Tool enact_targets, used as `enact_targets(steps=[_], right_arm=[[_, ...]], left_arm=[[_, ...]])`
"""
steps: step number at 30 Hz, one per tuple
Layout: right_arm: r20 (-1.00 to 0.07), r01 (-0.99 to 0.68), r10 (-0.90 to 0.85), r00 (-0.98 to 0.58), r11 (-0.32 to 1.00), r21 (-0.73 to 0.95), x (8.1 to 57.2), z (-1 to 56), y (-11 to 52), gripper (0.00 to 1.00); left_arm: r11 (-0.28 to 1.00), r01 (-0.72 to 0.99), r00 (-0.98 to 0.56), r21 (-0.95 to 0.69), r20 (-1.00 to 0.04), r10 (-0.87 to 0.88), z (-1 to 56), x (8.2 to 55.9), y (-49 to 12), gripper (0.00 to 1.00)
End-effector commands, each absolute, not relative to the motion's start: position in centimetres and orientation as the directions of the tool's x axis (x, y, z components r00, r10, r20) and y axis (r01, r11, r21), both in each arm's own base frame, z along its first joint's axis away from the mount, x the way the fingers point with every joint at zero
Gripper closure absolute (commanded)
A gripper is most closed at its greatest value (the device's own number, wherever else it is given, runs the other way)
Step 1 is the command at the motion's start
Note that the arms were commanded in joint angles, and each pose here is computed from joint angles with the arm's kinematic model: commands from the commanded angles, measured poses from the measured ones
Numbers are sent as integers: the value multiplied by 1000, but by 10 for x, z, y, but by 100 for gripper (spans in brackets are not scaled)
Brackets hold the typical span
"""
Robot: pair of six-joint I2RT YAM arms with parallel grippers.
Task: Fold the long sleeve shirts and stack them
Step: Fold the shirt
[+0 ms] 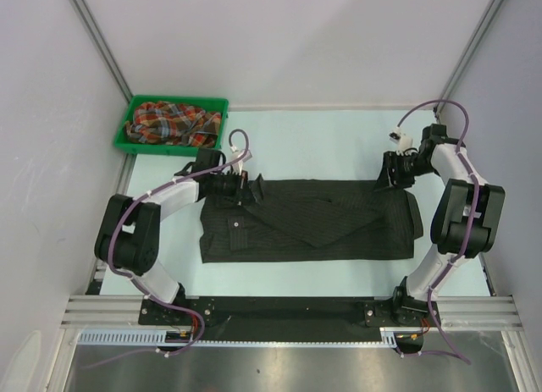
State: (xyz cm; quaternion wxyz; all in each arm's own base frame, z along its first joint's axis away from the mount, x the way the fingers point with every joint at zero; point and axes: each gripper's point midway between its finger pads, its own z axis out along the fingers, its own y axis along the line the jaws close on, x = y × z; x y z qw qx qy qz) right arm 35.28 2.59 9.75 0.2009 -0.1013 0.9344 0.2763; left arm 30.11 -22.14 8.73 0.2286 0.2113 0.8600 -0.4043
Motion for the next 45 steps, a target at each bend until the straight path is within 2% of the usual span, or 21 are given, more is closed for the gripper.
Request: enact_targets(steps=[1,9,10,13,15,16,18,19,20,23,29,35,39,45], right_arm=[[-456,-351,-136,-879,833,428,348,114,28,51],[-447,-358,-163,-880,845,397,340,114,26,53],[-440,-359,-171,-882,848,390,337,113,25,53],[-408,-346,-188,-893,868,357,327,110,15,53],[-409,-346,-202,-890,884,315,322,111,5,54],[-395,-316,-189,-899,905,285,319,107,-10,54],[-387,-291,-176,-905,920,262,316,105,-25,55],[-381,-249,-142,-914,936,250,314,104,-41,56],[-373,-231,-129,-919,942,243,313,101,-49,57],[-340,-133,-49,-939,964,228,307,90,-78,56],[-272,-13,56,-961,970,242,292,59,-102,52],[-283,-1,58,-957,979,204,304,34,-119,56],[-306,-17,73,-949,960,280,309,31,-116,56],[-252,1,119,-961,906,422,296,31,-111,55]], left_arm=[[586,468,-855,-661,-507,111,69,302,-212,96],[671,352,-893,-653,-448,33,50,303,-185,93],[679,340,-898,-651,-438,29,49,301,-183,81],[682,342,-903,-646,-427,48,56,300,-175,58],[657,414,-877,-630,-468,104,69,298,-171,47],[618,436,-877,-654,-464,128,82,292,-174,25],[589,555,-807,-588,-554,207,98,292,-170,22],[576,584,-788,-572,-570,234,108,289,-169,14],[557,657,-724,-509,-631,278,118,290,-167,13],[539,740,-631,-402,-692,351,136,293,-160,13],[526,820,-495,-228,-743,450,154,302,-147,13],[509,839,-456,-195,-762,460,160,301,-147,13],[500,842,-454,-200,-763,460,158,293,-147,12],[494,846,-453,-198,-756,473,149,289,-146,12]])
